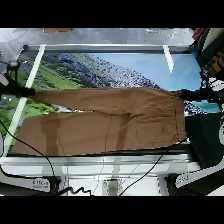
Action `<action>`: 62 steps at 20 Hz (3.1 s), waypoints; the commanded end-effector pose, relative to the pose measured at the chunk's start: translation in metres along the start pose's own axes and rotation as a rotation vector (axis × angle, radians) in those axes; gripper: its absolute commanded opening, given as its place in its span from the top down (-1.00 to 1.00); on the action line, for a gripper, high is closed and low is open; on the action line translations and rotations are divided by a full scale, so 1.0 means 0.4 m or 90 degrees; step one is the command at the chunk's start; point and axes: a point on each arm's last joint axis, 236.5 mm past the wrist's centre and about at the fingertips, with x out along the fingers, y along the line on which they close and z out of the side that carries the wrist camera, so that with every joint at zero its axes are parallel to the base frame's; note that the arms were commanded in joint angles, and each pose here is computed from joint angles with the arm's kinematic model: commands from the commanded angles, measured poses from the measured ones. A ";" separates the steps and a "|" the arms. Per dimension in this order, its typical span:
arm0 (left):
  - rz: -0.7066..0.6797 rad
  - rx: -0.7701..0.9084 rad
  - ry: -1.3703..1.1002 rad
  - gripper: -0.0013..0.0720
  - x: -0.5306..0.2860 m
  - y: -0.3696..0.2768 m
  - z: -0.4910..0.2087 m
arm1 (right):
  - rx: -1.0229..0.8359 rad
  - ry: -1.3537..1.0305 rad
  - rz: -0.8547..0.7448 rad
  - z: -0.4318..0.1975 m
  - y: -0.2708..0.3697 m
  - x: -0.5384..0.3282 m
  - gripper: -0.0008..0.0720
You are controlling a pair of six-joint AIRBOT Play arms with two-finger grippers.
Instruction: Fold the clothes and pants, and hang the long-sleeved shirts on hangers.
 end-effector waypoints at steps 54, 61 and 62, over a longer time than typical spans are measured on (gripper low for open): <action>-0.187 -0.193 -0.117 0.93 -0.407 -0.131 0.039 | 0.017 0.036 -0.101 -0.135 0.194 -0.565 0.89; -0.329 -0.240 -0.142 0.93 -0.393 -0.276 0.031 | 0.182 0.145 -0.135 -0.554 0.130 -0.541 0.90; -0.330 -0.239 -0.142 0.93 -0.385 -0.277 0.030 | 0.215 0.128 -0.102 -0.590 0.151 -0.509 0.90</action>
